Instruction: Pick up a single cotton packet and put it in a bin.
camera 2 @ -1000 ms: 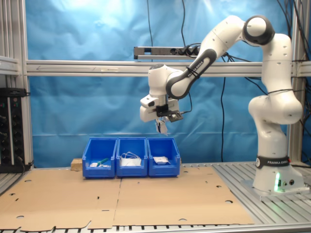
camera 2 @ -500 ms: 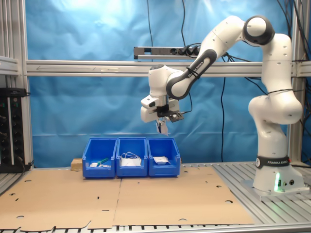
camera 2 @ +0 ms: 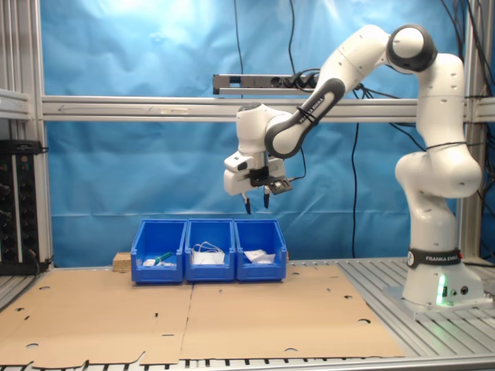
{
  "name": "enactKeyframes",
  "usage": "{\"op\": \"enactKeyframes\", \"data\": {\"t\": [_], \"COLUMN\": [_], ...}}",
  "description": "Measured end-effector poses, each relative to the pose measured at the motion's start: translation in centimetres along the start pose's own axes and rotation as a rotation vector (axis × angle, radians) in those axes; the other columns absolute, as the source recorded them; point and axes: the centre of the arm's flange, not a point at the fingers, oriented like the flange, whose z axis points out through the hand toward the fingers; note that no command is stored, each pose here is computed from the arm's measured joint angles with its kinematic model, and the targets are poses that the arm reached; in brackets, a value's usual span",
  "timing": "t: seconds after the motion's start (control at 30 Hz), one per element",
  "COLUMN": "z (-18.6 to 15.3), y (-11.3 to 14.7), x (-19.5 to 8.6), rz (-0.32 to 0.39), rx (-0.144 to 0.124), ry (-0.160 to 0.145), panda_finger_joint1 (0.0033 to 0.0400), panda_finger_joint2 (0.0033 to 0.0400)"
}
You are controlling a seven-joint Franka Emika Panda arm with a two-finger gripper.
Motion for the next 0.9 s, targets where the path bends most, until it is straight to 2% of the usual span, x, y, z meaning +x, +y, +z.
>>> {"op": "enactKeyframes", "data": {"t": [0.03,0.1,0.27,0.3,0.9], "z": [0.00,0.00,0.00,0.00,0.00], "y": [0.00,0.00,0.00,0.00,0.00], "x": [0.00,0.00,0.00,0.00,0.00], "rz": [-0.001,-0.004,-0.011,-0.011,-0.017], "rx": [0.000,0.000,0.000,0.000,0.000], "ry": [0.000,0.000,0.000,0.000,0.000], "panda_finger_joint1": [0.0184,0.0347,0.0347,0.0386,0.0399], "panda_finger_joint2": [0.0184,0.0347,0.0347,0.0386,0.0399]}}
